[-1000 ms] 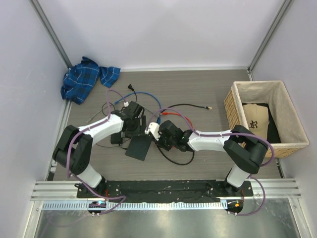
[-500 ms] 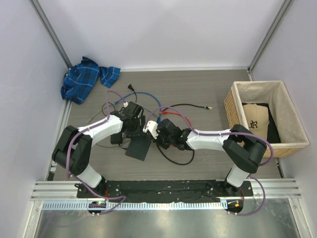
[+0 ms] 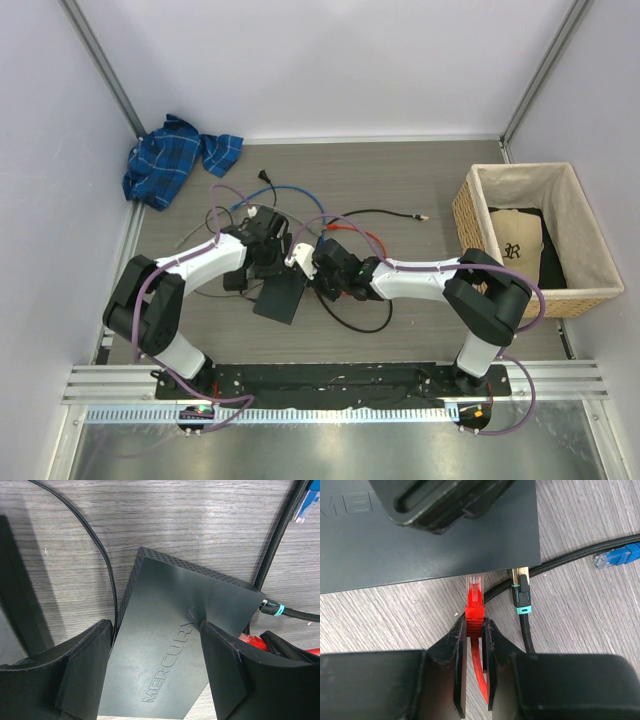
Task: Insert the plug into the switch port
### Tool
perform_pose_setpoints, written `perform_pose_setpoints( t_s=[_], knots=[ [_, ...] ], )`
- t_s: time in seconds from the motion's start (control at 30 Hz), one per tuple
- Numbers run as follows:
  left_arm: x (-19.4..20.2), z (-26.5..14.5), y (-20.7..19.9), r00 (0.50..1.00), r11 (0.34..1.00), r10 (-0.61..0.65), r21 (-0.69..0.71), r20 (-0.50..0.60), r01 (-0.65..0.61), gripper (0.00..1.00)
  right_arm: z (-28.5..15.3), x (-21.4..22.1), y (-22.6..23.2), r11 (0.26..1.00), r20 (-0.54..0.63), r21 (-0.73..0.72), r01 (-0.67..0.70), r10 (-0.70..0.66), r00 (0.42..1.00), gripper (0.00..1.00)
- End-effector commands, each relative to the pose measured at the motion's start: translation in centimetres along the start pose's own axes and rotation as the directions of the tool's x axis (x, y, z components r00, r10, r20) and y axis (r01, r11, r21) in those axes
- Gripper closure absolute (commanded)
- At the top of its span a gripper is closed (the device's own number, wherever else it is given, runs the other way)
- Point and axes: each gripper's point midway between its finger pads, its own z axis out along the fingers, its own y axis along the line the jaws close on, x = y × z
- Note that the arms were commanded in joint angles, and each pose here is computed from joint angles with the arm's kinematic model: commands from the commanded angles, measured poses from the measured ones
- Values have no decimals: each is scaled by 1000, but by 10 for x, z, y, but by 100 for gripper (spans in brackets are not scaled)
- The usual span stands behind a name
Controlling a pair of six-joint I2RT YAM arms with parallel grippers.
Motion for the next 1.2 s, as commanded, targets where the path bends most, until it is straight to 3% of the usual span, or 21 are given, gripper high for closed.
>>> perform_pose_setpoints(
  t_s=[0.0, 0.57, 0.77, 1.17],
  knots=[
    [12, 11, 15, 1000, 998, -14, -63, -21, 12, 26, -3, -11, 2, 1000, 13, 1, -11, 11, 1000, 99],
    [12, 11, 10, 999, 999, -44, -25, -15, 44, 27, 4, -7, 7, 1000, -4, -21, -16, 16, 1000, 99],
    [14, 15, 11, 996, 997, -83, 8, -22, 83, 34, 2, -5, 6, 1000, -11, -14, -21, 21, 1000, 99],
    [18, 18, 11, 995, 996, -89, 13, -38, 89, 35, 6, 1, 8, 1000, -58, -21, -18, 17, 998, 99]
  ],
)
